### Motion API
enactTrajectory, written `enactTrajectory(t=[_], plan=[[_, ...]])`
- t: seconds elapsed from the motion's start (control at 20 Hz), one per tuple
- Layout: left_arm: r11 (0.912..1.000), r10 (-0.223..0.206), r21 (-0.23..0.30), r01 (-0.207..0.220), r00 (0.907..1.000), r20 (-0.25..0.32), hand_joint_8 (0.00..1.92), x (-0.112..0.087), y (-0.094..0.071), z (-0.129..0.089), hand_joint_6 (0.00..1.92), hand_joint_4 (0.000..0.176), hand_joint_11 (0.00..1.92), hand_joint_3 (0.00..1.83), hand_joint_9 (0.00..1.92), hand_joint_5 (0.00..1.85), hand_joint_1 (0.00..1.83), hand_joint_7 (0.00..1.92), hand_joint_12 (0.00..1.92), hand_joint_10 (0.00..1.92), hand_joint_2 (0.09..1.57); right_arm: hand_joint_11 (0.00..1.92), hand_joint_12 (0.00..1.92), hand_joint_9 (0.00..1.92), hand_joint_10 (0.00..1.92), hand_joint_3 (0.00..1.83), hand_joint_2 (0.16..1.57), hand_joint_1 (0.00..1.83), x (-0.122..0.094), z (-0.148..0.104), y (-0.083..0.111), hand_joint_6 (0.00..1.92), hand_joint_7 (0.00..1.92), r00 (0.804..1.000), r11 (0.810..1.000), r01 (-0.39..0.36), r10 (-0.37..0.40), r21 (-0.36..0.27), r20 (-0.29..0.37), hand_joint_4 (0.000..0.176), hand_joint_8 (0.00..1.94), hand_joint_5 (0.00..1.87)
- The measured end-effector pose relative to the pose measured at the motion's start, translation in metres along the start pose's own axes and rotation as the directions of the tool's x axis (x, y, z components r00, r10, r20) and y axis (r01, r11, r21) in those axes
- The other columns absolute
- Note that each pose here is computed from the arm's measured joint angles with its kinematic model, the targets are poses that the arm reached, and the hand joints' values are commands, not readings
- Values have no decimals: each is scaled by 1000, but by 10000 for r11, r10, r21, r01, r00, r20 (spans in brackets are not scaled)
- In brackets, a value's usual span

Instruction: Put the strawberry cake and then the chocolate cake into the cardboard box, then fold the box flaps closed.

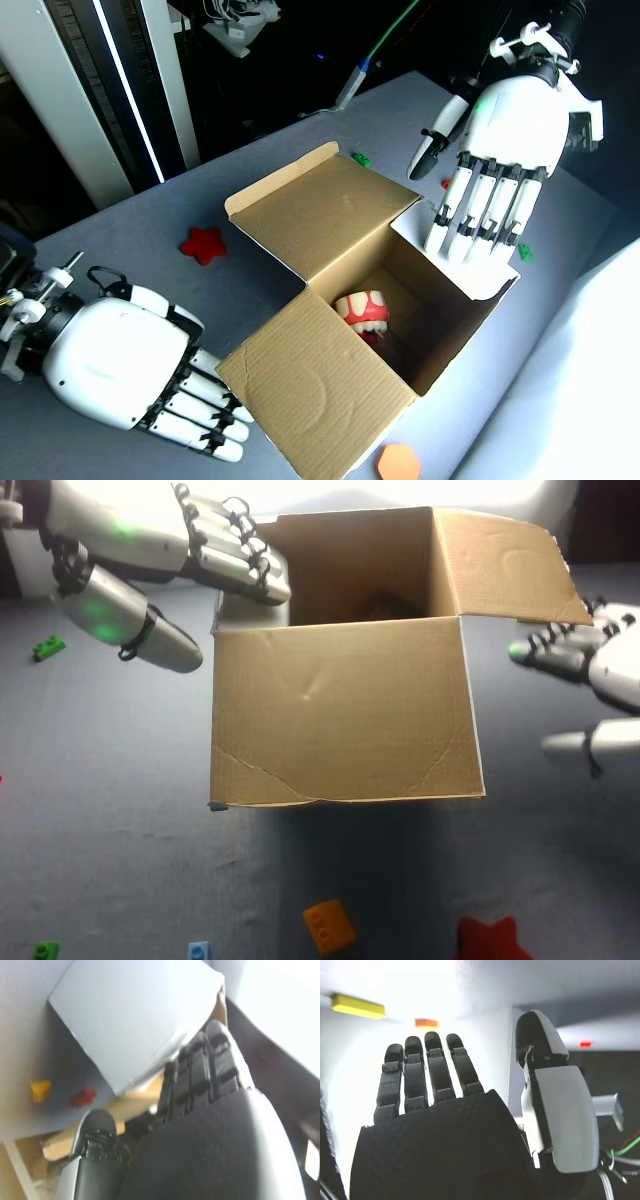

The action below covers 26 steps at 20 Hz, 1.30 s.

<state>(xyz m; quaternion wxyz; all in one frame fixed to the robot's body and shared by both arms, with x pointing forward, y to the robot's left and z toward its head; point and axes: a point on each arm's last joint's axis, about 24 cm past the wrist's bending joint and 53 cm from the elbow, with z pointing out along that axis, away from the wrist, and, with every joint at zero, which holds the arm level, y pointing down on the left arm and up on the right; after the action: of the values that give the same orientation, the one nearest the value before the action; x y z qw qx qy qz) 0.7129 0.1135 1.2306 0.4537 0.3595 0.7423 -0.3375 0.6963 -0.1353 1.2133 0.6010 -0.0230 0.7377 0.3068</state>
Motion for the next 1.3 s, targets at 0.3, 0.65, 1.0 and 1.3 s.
enactTrajectory(t=[0.3, 0.65, 1.0, 1.3], plan=[[9996, -278, 7, 278, 9994, -188, 0, 14, 3, 2, 0, 27, 0, 0, 108, 58, 0, 118, 313, 2, 1334, 1, 0, 46, 21, 3, 1279, 105, -84, -23, 12, 4, 75, 9818, 9989, -204, 279, -419, 1879, 0, 7, 10], [9999, -106, 119, 107, 9998, -141, 2, 2, -1, -6, 2, 21, 0, 2, 103, 56, 0, 116, 300, 3, 1355, 0, 0, 28, 9, 0, 1275, 130, -79, -17, 67, 1, 71, 9841, 9873, 57, 226, -1586, 1760, 0, 0, 5], [9994, -302, -125, 314, 9961, 833, 1, -33, 11, -42, 4, 25, 0, 0, 107, 55, 0, 104, 369, 1, 1351, 0, 0, 40, 12, 0, 1275, 127, -65, -1, 93, 0, 76, 9881, 9778, 15, 308, -2096, 1507, 0, 1, 1], [9950, -690, -677, 729, 9959, 592, 1, -7, 32, -73, 0, 28, 0, 0, 110, 60, 0, 113, 387, 4, 1349, 0, 0, 34, 8, 1, 1282, 126, -50, 13, 90, 0, 69, 9899, 9795, 192, 95, -2007, 1411, 0, 9, 0]])
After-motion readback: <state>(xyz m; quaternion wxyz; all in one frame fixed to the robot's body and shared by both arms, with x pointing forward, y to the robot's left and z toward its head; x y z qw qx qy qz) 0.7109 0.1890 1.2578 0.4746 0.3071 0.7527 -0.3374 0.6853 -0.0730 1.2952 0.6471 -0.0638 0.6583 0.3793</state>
